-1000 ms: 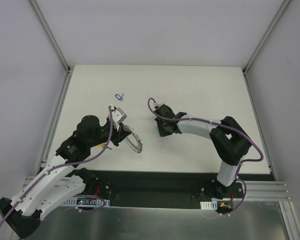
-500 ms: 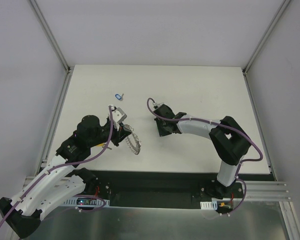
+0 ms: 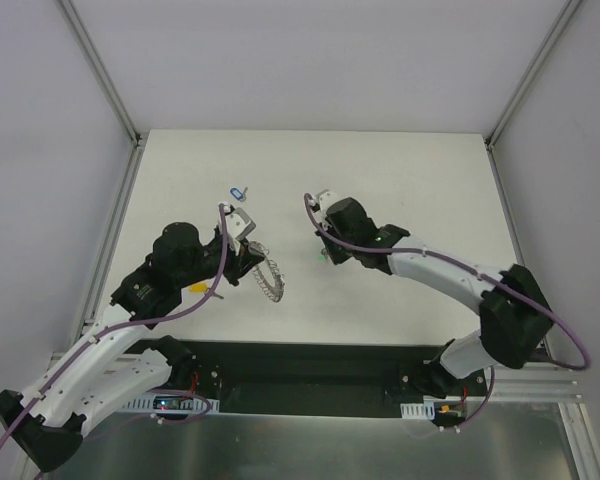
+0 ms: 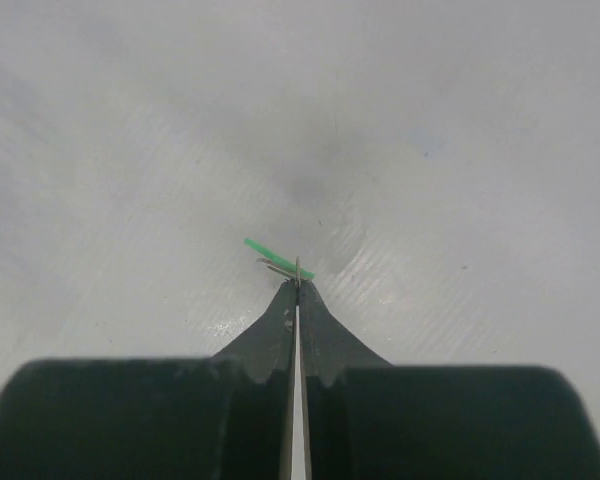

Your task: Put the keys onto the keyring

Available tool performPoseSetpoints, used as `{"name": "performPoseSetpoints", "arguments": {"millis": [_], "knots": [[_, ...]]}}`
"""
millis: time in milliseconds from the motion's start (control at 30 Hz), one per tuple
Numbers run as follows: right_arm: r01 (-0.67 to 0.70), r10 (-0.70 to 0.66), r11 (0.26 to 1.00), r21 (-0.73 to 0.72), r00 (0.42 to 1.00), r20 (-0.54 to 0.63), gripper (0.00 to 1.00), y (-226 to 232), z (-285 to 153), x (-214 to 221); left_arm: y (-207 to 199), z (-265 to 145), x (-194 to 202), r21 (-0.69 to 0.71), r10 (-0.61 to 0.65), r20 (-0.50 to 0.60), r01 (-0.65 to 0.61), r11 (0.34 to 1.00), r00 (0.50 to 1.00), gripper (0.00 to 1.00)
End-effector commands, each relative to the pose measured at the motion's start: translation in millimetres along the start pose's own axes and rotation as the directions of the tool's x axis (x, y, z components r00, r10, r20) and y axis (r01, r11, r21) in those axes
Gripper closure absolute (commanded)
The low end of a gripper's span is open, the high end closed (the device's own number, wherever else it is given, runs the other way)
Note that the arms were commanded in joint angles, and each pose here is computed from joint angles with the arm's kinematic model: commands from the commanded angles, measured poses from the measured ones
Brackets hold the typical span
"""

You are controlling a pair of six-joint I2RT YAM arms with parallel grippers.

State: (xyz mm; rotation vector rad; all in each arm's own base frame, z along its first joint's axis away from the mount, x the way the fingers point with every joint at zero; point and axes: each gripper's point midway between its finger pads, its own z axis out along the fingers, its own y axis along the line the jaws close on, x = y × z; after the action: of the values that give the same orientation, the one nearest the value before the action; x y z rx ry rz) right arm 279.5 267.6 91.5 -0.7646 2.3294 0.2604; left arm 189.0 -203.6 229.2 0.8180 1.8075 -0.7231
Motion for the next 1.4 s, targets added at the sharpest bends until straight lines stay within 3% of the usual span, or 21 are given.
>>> {"name": "performPoseSetpoints", "arguments": {"millis": [0, 267, 567, 967, 1367], "knots": [[0.201, -0.183, 0.978, -0.062, 0.958, 0.222, 0.99, 4, -69, -51, -9, -8, -62, 0.033, 0.096, 0.144, -0.102, 0.994, 0.985, 1.00], [0.387, -0.316, 0.912, -0.135, 0.873, 0.372, 0.99, 12, -166, -83, -23, -4, -118, 0.112, 0.234, 0.231, -0.265, 0.958, 0.944, 1.00], [0.462, -0.353, 0.865, -0.195, 0.837, 0.419, 0.99, 19, -223, -95, -51, 9, -141, 0.299, 0.312, 0.290, -0.395, 0.869, 0.905, 1.00], [0.576, -0.406, 0.773, -0.266, 0.771, 0.490, 0.99, 38, -254, -106, -75, 11, -143, 0.438, 0.373, 0.379, -0.520, 0.734, 0.847, 1.00], [0.641, -0.454, 0.708, -0.297, 0.735, 0.504, 0.99, 50, -248, -96, -87, 11, -143, 0.509, 0.321, 0.373, -0.481, 0.714, 0.870, 1.00]]}}
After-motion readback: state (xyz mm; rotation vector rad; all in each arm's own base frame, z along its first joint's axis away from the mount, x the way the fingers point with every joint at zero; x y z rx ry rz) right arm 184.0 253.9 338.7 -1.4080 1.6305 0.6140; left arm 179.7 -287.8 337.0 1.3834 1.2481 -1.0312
